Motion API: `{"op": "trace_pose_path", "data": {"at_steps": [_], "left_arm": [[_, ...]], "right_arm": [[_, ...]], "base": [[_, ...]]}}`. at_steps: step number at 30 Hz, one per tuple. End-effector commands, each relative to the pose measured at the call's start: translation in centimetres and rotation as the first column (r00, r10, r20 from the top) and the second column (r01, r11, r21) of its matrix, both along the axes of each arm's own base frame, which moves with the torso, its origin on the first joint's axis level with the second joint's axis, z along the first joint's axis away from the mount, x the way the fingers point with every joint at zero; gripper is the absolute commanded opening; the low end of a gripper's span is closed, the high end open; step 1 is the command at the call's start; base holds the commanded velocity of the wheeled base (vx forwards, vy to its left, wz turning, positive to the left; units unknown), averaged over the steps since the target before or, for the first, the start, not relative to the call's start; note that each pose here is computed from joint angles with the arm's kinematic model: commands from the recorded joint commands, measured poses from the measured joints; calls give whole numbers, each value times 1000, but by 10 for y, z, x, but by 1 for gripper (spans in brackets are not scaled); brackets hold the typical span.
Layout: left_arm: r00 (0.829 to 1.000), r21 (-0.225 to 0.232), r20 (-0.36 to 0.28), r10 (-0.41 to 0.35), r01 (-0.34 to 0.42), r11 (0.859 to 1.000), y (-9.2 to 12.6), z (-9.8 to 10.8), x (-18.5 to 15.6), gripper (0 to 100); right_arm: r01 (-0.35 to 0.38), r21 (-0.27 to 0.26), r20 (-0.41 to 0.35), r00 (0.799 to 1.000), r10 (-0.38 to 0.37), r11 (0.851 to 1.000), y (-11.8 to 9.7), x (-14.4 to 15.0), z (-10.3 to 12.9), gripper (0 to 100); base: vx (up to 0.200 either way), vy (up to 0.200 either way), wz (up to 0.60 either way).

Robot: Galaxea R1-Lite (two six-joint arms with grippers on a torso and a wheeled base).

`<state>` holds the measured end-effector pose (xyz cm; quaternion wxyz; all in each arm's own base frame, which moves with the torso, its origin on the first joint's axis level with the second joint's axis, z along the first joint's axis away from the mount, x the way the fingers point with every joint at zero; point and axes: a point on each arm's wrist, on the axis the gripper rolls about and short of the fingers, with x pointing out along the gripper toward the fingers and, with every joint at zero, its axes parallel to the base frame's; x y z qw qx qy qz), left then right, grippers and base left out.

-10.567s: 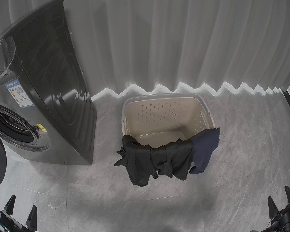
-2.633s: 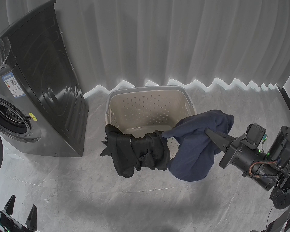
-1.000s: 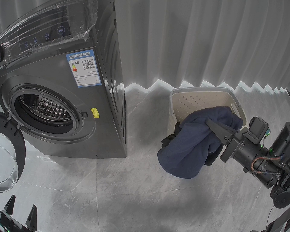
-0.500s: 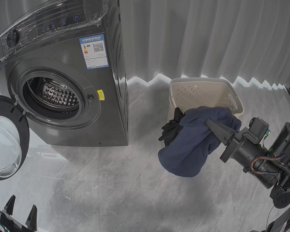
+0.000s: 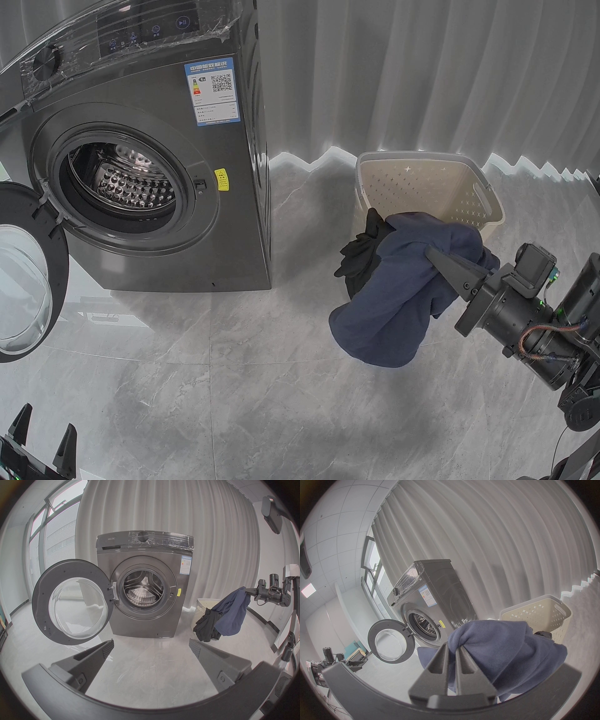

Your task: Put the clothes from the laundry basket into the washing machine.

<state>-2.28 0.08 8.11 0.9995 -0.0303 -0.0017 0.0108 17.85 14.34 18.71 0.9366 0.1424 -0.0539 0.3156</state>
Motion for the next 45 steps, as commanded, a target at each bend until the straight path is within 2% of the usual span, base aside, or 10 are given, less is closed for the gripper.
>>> {"op": "trace_pose_path", "data": {"at_steps": [1,25,45], "left_arm": [[1000,-1,-6,0,0,1000,0,-5,0,100],[1000,-1,-6,0,0,1000,0,-5,0,100],[1000,-1,-6,0,0,1000,0,-5,0,100]], "right_arm": [[-1,0,1,1000,1,1000,0,0,0,0],[1,0,1,1000,-1,1000,0,0,0,0],[-4,-3,-3,1000,4,1000,1,-1,-1,0]], "base": [[0,200,0],[0,200,0],[-20,0,0]]}}
